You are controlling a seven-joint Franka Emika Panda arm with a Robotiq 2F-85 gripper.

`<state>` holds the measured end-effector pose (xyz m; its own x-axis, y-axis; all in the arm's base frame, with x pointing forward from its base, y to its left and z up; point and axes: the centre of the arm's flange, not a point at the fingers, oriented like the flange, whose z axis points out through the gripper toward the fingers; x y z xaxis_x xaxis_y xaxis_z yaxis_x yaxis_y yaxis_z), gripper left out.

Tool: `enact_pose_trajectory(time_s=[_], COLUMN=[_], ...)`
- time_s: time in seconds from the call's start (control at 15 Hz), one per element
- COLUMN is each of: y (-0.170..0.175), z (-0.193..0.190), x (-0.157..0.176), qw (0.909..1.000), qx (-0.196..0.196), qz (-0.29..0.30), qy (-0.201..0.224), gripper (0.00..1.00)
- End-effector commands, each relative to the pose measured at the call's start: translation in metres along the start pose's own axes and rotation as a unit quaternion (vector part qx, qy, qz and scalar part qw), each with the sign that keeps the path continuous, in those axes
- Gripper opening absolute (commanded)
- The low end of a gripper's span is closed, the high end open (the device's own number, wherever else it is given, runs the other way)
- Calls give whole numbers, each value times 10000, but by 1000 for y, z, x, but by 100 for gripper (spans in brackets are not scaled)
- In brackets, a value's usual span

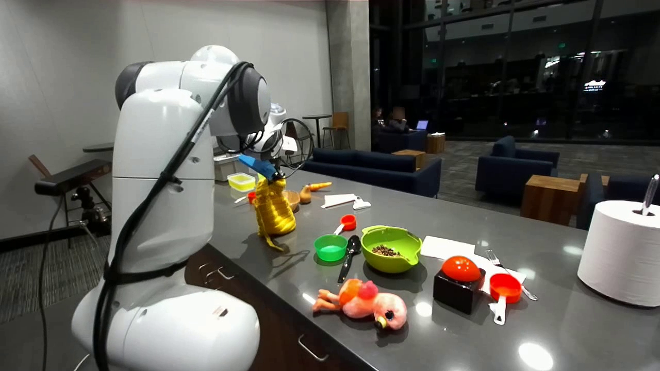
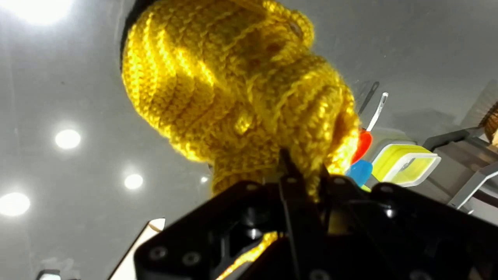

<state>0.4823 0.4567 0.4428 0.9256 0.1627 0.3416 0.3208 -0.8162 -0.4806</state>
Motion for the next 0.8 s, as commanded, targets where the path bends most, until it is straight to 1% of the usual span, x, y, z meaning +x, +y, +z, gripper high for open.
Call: enact_pose_trajectory(time_s=[0.0,0.27,0.4,0.73], y=[44,73,83,101], z=[-20,-21,-28,-43], x=[-73,-124,-151,-193], qw=[9997,9977,9963,9924], qx=[7,-176,-254,-495], qz=[254,647,807,1109], qy=[17,-123,-117,-217], gripper=[2,2,2,2])
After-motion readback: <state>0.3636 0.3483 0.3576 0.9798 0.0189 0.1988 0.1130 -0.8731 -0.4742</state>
